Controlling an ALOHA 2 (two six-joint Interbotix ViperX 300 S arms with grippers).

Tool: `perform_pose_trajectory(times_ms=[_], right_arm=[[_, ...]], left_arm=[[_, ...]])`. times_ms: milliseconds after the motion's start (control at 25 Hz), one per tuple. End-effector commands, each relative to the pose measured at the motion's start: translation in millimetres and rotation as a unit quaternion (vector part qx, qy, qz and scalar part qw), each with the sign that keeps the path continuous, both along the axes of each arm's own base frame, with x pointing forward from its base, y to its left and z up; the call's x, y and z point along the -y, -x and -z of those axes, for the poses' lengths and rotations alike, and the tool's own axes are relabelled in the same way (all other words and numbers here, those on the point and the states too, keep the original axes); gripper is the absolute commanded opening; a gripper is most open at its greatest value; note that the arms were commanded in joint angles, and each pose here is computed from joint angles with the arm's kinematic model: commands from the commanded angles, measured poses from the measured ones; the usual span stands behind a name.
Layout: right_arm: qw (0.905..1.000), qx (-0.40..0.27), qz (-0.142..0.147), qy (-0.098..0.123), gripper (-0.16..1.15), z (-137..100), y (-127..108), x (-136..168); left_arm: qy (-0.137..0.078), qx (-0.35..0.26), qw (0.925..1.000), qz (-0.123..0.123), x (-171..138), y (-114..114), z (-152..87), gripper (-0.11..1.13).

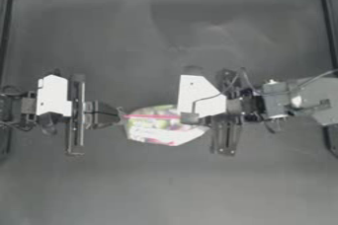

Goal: Put candy in bag

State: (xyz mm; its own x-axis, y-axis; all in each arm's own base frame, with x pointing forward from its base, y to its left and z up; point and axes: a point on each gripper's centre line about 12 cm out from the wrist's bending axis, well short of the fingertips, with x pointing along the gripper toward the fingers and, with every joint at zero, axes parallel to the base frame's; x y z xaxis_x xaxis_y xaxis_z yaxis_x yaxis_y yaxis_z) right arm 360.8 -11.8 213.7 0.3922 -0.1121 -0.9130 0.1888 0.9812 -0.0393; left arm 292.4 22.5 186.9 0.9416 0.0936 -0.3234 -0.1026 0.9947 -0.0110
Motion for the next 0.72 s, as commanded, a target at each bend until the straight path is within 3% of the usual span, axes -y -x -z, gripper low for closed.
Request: perform_pose_trajectory(times_ms=[40, 720], right_arm=[[0.9999, -0.003, 0.01, -0.003, 0.06, -6.1, 12.4, 0.4], [0.998, -0.013, 0.061, -0.012, 0.06, -1.6, 51.9, 3.5]], left_arm=[[-0.003, 0.023, 0.9997, 0.0, -0.3, 1.4, -13.1, 0.04], [-0.002, 0.021, 0.9998, -0.004, -2.6, 2.2, -11.6, 0.04]])
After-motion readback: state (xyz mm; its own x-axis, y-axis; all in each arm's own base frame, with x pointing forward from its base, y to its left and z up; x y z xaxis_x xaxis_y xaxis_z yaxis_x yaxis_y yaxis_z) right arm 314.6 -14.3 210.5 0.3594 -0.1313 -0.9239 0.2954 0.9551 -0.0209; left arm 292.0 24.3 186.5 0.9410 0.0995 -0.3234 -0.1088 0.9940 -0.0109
